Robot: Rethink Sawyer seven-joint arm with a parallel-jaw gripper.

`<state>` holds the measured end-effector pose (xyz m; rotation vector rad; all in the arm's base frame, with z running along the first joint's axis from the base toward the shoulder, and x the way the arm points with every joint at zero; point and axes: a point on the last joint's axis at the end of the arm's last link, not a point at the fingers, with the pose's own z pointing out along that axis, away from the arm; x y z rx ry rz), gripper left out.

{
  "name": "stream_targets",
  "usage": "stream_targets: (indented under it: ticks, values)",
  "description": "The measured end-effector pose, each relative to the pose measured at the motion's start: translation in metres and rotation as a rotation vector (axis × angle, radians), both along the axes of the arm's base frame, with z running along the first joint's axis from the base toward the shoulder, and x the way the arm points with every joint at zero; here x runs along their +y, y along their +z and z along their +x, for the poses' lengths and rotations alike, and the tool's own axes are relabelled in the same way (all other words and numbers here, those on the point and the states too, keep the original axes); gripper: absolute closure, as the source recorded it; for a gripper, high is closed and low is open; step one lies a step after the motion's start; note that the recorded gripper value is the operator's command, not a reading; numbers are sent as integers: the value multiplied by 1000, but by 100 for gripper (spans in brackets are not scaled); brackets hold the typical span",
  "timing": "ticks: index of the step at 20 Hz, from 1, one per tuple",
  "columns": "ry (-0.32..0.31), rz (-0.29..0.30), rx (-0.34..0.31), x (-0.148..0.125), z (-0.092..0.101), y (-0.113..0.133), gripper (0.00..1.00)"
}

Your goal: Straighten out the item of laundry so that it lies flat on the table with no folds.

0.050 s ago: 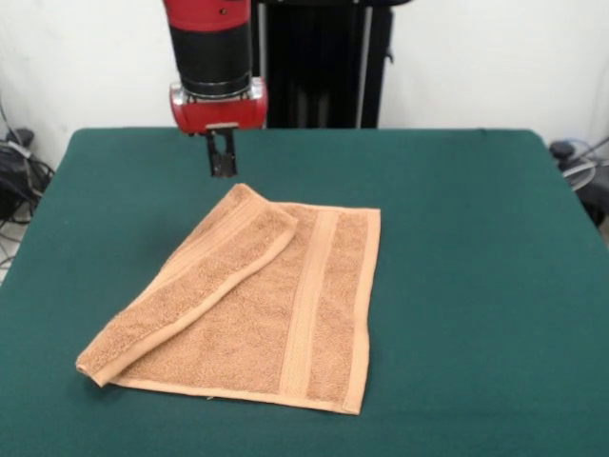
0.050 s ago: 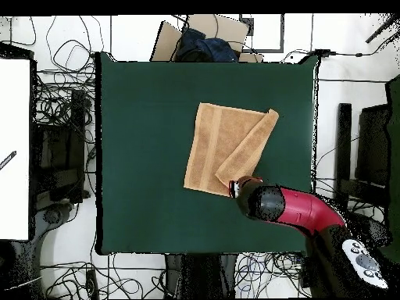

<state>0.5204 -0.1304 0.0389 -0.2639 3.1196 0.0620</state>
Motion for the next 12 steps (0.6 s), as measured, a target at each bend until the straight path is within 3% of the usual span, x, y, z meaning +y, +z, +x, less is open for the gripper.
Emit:
stream_targets:
  ticks: [10,11,12]
  values:
    - [4,-4,-2,0,2,3,100]
    - [5,-4,-2,1,2,3,0]
    - [7,-4,-2,2,2,3,0]
